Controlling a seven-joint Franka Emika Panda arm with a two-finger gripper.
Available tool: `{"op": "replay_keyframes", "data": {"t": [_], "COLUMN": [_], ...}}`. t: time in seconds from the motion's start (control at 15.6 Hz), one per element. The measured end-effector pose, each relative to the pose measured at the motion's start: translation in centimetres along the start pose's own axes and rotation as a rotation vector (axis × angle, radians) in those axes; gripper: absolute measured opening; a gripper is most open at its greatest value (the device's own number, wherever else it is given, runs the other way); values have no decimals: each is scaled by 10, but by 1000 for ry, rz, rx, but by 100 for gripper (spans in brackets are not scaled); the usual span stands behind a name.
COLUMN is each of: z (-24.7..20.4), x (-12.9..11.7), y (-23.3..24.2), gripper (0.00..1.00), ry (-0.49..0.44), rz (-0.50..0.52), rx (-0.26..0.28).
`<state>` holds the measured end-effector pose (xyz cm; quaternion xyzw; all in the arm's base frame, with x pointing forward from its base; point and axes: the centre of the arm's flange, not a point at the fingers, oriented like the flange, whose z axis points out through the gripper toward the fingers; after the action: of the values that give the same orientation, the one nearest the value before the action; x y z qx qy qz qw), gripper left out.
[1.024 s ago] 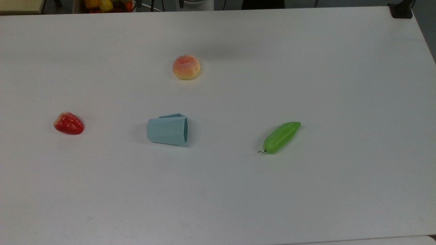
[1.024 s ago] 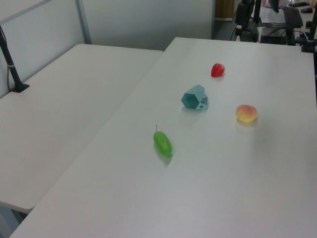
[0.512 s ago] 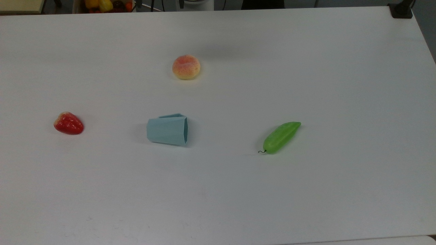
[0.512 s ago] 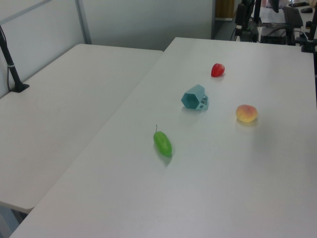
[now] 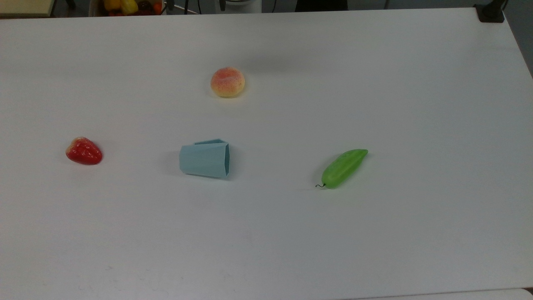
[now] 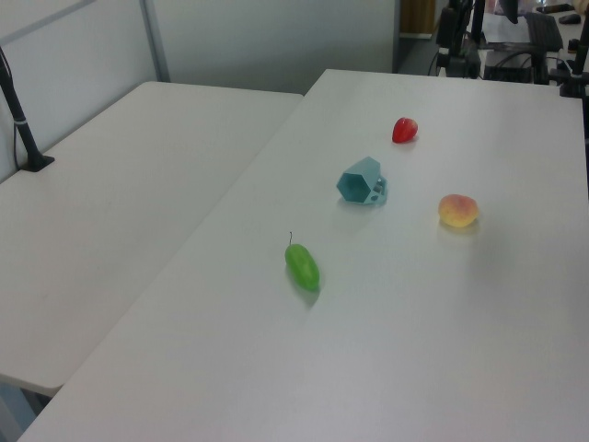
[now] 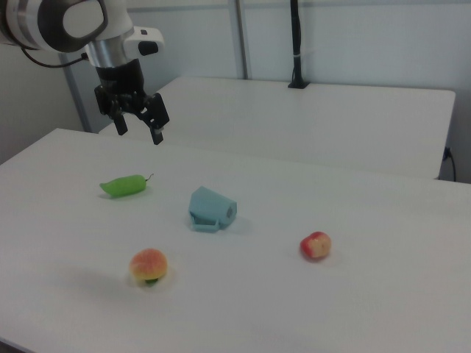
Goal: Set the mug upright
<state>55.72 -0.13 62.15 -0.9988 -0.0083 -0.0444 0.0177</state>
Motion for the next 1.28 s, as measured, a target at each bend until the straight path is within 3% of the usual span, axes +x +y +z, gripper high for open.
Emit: {"op": "replay_keyframes", "data": {"t": [0.96,1.09,1.28], "z": [15,23,35], "x": [11,26,49], "y": [-2,-3,-16], "gripper": [100,100,100], "ry": [-17,-14,-14], "rz": [-10,-23,-76], "rx": [-6,-46,-146]}}
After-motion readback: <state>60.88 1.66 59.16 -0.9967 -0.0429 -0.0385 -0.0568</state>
